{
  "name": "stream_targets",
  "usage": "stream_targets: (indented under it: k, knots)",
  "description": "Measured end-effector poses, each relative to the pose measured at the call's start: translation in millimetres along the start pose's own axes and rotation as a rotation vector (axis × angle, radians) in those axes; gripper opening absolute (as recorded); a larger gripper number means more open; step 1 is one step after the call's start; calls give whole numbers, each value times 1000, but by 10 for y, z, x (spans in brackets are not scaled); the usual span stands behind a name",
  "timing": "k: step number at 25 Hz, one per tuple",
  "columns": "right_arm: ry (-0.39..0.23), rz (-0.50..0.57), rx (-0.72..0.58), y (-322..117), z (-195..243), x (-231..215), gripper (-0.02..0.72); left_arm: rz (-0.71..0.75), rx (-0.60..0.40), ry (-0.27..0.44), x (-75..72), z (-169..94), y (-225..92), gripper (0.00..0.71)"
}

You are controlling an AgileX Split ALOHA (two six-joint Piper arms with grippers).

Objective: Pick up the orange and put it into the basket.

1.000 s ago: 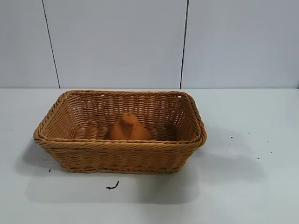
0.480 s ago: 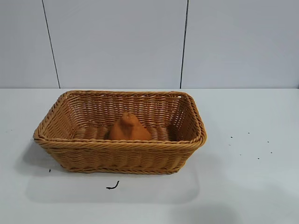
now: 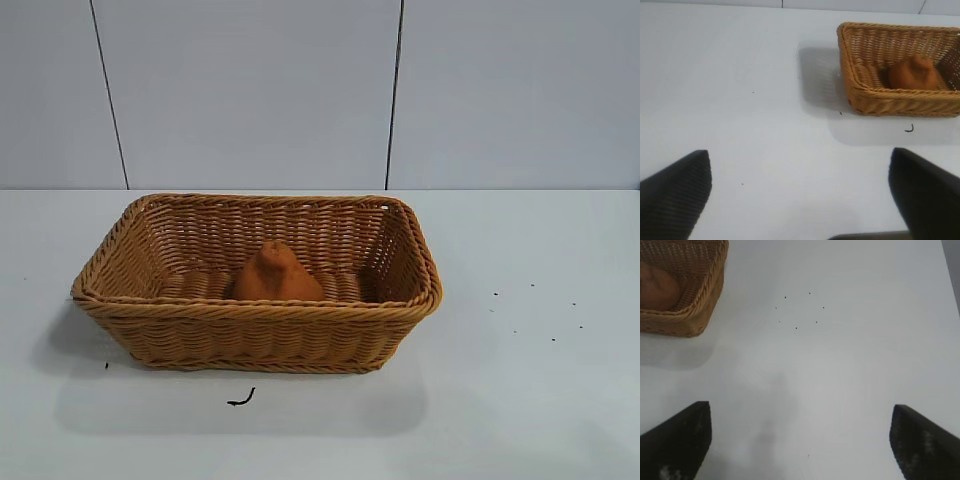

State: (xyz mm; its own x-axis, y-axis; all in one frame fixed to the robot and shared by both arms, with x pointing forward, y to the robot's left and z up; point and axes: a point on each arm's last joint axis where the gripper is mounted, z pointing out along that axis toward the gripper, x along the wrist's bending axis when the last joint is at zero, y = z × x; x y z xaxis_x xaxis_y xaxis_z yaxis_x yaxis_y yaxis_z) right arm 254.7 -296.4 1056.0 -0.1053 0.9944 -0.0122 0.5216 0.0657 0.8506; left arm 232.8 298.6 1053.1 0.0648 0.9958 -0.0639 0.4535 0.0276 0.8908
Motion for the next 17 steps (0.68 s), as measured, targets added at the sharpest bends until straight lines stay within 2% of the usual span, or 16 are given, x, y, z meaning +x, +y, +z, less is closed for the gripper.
stream_targets:
  k: [5, 17]
  knots:
    - [-3, -2, -122, -97, -170, 3, 696, 0, 0, 0, 0, 0, 0, 692]
    - [3, -6, -129, -101, -178, 2, 696, 0, 0, 0, 0, 0, 0, 692]
